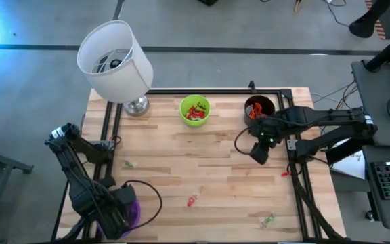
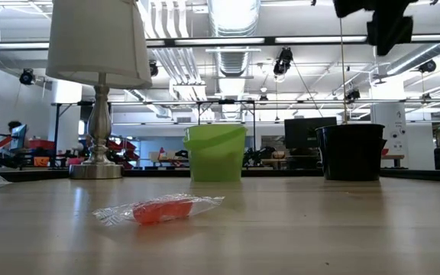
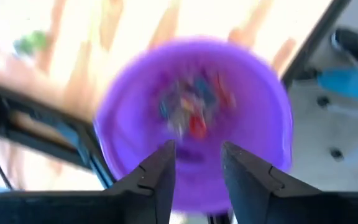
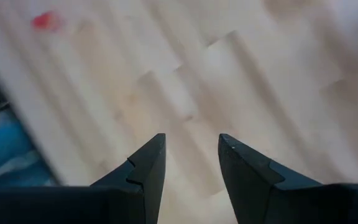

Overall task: Sort candy
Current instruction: Put the bottom right green gummy candy into the violet bucket

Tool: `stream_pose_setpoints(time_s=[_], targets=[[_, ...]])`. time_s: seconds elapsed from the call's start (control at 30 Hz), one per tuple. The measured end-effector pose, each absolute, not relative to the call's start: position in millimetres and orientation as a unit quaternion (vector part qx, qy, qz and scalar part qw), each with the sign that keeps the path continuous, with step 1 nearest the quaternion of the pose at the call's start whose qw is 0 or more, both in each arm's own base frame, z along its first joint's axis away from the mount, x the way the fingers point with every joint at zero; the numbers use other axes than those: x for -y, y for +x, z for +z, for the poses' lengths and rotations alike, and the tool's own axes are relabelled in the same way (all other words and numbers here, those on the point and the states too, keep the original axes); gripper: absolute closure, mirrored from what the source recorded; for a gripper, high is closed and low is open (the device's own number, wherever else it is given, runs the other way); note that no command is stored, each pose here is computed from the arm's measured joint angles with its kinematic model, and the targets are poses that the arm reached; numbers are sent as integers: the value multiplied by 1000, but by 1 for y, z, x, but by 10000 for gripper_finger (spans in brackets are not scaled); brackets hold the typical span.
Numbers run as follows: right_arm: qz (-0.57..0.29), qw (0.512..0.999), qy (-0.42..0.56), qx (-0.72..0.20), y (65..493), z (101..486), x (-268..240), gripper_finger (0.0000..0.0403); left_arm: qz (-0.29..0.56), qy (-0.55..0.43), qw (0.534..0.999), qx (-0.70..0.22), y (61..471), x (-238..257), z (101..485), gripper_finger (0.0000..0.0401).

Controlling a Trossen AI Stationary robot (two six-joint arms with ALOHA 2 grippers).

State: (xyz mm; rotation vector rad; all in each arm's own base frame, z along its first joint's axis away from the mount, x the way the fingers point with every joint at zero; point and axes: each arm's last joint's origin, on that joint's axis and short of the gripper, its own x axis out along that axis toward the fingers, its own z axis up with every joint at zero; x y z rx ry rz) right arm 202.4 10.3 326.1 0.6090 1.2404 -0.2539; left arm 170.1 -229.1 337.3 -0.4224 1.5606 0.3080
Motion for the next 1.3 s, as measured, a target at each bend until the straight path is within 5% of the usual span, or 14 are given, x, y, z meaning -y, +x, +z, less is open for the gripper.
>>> stream_pose_setpoints(time_s=[0.27, 0.63, 0.93, 1.3], targets=[[-78, 745, 313, -585, 196, 336, -52, 264, 156, -135, 734, -647, 172, 224, 337, 287], [-197, 716, 376, -554, 185, 327, -113, 264, 113, -79, 749, -648, 172, 224, 337, 287], [-282, 645, 400, -587, 197, 296, -142, 264, 72, -24, 760, -645, 170, 224, 338, 287], [-261, 638, 355, -632, 239, 249, -174, 264, 24, -4, 771, -637, 151, 223, 350, 287]])
